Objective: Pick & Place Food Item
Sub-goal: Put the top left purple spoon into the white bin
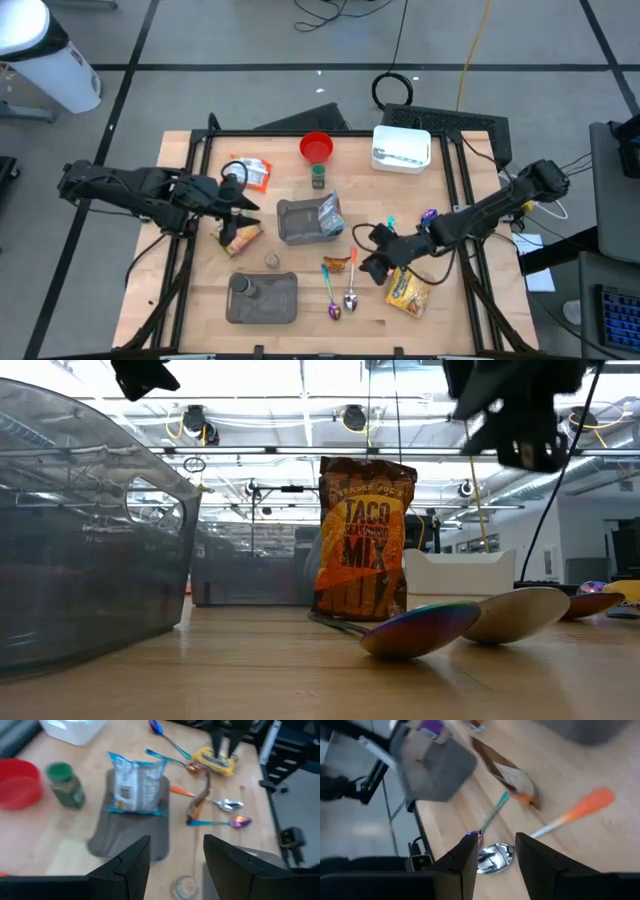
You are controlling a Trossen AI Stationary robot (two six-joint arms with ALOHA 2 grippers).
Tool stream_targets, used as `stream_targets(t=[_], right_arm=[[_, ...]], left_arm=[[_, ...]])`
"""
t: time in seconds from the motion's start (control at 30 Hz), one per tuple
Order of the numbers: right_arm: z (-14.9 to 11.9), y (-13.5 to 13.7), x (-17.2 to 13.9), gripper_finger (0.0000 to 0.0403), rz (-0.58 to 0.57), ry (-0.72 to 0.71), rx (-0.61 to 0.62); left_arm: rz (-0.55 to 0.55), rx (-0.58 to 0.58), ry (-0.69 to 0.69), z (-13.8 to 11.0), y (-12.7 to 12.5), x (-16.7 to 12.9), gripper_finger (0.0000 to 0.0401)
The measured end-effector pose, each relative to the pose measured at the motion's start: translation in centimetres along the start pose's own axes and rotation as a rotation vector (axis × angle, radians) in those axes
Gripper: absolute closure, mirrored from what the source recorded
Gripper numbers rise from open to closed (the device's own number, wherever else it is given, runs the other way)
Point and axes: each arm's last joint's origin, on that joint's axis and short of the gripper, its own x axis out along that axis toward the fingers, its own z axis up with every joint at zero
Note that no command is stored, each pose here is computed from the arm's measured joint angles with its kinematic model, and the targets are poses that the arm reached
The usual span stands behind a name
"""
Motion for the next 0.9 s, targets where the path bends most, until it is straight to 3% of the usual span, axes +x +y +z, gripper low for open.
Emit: stream_targets(t=[0.1, 0.27, 0.47, 0.67, 0.8, 0.9], right_arm=[[1.3, 1.5, -1.2, 0.0285, -0.003, -0.011, -0.088], [3.2, 3.8, -4.3, 0.0295, -0.106, 0.049, -0.283], [4.2, 7.0, -7.1, 0.0303, -0.155, 0.124, -0.528], [2.1, 9.2, -6.2, 0.0309, -0.187, 0.278, -0.816], [-0.2, 8.3, -4.9, 0.031, -0.332, 0.425, -0.978], [-1.1, 7.3, -3.7, 0.031, -0.436, 0.466, -1.027]], left_arm=[[0.055, 0.003, -0.023, -0.1, 0.3, -0.5, 0.021], [0.155, -0.003, -0.065, 0.2, 0.7, -0.4, 0.021], [0.238, -0.093, -0.152, 1.0, 1.5, -0.3, 0.021], [0.296, -0.198, -0.209, 1.6, 2.5, -0.4, 0.021], [0.327, -0.253, -0.222, 1.7, 3.0, -0.4, 0.021], [0.345, -0.267, -0.217, 1.7, 3.2, -0.1, 0.021]])
